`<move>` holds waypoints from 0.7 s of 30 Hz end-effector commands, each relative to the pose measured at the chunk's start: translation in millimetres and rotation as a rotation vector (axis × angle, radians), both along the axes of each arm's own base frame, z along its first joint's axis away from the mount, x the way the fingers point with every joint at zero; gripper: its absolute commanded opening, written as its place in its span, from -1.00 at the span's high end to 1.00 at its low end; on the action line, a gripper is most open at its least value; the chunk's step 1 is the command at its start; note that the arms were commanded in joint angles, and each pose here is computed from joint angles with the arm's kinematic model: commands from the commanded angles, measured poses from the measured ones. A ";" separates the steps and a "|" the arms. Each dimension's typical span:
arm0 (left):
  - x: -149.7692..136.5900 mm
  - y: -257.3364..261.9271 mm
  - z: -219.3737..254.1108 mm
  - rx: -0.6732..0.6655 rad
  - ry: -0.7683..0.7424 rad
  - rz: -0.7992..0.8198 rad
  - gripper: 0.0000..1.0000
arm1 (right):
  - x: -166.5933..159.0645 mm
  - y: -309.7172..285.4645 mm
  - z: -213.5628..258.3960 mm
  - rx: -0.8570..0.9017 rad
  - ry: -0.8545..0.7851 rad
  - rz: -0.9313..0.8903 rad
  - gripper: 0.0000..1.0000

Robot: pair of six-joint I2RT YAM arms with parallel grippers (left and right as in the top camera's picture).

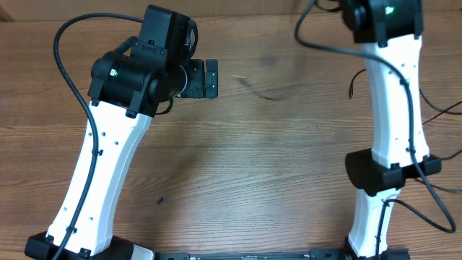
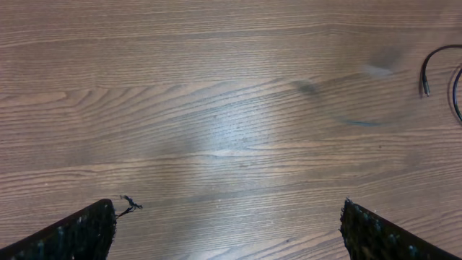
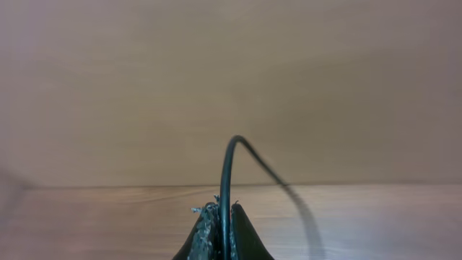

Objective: Untangle cables
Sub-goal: 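Lift the grasped cable and pull it up and right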

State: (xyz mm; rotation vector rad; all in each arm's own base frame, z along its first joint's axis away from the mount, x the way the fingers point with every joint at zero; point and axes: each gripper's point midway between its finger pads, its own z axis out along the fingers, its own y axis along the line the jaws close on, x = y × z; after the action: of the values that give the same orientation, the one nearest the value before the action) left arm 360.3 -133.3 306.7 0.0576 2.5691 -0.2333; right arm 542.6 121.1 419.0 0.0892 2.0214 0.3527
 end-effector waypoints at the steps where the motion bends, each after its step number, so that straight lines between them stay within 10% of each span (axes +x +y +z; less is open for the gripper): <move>1: 3.5 2.4 2.0 0.003 -0.008 0.018 -0.99 | 20.4 -62.6 -36.9 -0.057 0.075 -0.154 0.92; 9: 3.5 2.4 2.0 0.003 -0.008 0.018 -0.99 | 43.7 -144.4 -103.0 -0.014 0.181 -0.252 0.92; 21: 3.5 2.4 2.0 0.003 -0.008 0.018 -0.99 | 35.3 -92.0 -63.0 0.137 0.101 -0.016 0.92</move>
State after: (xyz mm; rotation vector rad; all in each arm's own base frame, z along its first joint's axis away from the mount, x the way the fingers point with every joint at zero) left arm 360.3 -133.4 306.7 0.0577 2.5692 -0.2337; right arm 590.6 -7.1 308.9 0.3069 2.1774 0.3920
